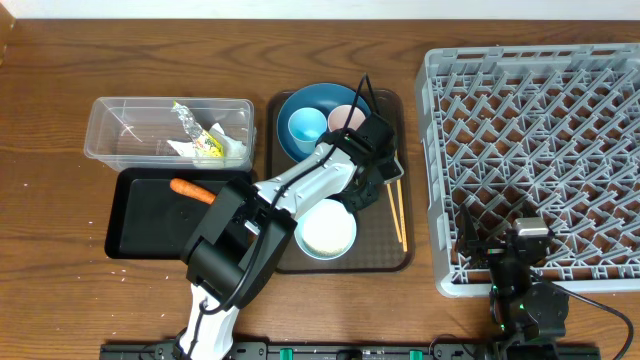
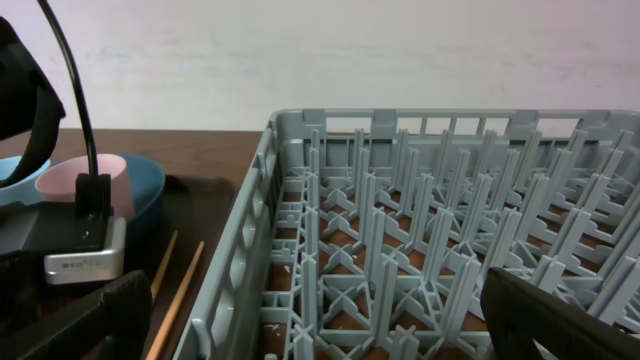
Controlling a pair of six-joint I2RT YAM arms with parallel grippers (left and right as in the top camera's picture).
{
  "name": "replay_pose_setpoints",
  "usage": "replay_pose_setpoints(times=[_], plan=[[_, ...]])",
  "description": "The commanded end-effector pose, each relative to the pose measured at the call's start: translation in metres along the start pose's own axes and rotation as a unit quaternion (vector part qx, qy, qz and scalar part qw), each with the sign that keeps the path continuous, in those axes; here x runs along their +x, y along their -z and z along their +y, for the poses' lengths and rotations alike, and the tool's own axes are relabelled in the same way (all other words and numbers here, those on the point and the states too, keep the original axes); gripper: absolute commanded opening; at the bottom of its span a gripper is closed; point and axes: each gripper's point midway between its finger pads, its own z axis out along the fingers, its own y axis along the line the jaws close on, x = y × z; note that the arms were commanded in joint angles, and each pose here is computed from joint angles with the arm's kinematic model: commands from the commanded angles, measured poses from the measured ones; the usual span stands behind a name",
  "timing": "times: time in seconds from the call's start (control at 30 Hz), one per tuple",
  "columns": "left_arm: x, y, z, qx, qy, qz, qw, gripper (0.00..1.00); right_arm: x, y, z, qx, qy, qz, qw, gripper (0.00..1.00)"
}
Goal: Sort waste into correct bins and load items into the dishwasher rack
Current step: 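Carry the pine cone left and release it onto the black tray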
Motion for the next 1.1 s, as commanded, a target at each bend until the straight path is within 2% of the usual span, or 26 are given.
replay_pose_setpoints(times=[0.0,0.37,0.73,0.9,1.07], plan=[[0.004,0.001,-0.003,0.008,0.001,0.002,1.0,0.38,0.001,0.0,-0.007,0.013,0.005,0.0,1.0,0.99],[0.0,0.028,-0.003,0.0,-0.001,-0.016,1.0,0.37,0.0,0.0,-0.007,0.013,0.005,0.0,1.0,0.99],[-0.007,0.111,-0.006,-0.03,0.018,-0.082,0.996,0.37,0.0,0.0,-0.007,0.013,0.005,0.0,1.0,0.99],[0.012,0.143,0.02,-0.082,0.112,-0.085,0.987,0.36,0.0,0.0,-0.007,0.013,0.005,0.0,1.0,0.99],[0.047,0.166,0.057,-0.121,0.229,-0.079,0.963,0.36,0.001,0.0,-0.007,0.013,0.005,0.0,1.0,0.99]])
